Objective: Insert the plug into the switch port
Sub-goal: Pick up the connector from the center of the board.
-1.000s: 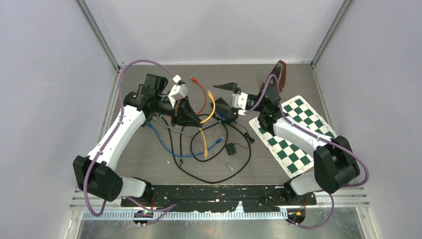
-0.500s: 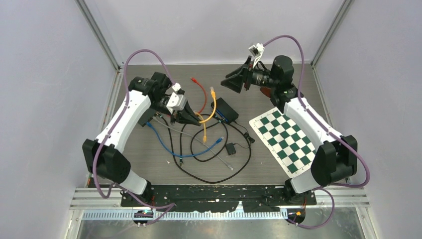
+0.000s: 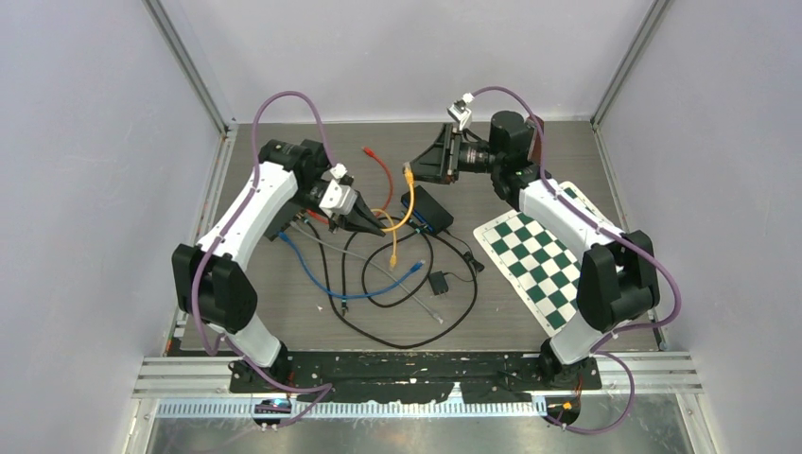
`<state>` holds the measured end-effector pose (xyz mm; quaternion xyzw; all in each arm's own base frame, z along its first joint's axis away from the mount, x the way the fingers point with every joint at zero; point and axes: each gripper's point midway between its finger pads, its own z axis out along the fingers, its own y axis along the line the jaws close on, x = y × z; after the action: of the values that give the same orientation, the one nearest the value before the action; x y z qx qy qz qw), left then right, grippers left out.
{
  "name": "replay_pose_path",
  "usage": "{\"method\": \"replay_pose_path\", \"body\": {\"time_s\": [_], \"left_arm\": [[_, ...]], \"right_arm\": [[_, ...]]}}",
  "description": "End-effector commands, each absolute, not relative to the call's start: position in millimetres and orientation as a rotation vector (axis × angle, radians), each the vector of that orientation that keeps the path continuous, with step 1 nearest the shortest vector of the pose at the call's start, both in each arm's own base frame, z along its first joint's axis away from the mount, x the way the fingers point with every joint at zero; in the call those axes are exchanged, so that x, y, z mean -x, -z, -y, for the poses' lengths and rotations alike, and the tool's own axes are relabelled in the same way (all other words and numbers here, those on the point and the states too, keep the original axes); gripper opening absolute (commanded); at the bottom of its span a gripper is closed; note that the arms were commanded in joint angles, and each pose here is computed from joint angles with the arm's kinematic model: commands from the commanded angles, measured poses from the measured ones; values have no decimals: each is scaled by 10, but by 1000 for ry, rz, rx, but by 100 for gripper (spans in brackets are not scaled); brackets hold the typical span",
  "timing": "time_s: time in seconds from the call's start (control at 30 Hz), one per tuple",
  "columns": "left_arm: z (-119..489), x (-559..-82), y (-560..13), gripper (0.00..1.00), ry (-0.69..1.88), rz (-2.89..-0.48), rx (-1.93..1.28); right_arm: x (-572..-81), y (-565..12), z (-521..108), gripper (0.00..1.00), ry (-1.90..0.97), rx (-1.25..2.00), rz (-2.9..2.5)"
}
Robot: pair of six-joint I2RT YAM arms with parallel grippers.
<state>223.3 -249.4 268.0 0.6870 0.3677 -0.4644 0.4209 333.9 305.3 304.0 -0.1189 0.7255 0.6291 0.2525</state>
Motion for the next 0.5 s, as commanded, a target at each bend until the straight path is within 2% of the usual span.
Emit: {"method": "replay_pose_path", "body": {"time_s": [0.0,0.13,0.33,0.47], "left_arm": [[2460,-2047,-2789,0,1279,-992,-1672],[2463,-2058,-2778,0,1287,-1003,-1669],[2453,-2054,-2765,0,1290,-1019,-1675],[2443,-2060,-2759,0,1283,-1024,-1683]], "right_arm": [[-3276,-3375,-3133,63,-1787,392,-1856],[-3248,-3479,-3119,63,-1824,391,-1817],[-3526,-3593,-2821,66,-1647,222,-1825],[-3470,-3723,-2736,67,-1616,223,-1826]]}}
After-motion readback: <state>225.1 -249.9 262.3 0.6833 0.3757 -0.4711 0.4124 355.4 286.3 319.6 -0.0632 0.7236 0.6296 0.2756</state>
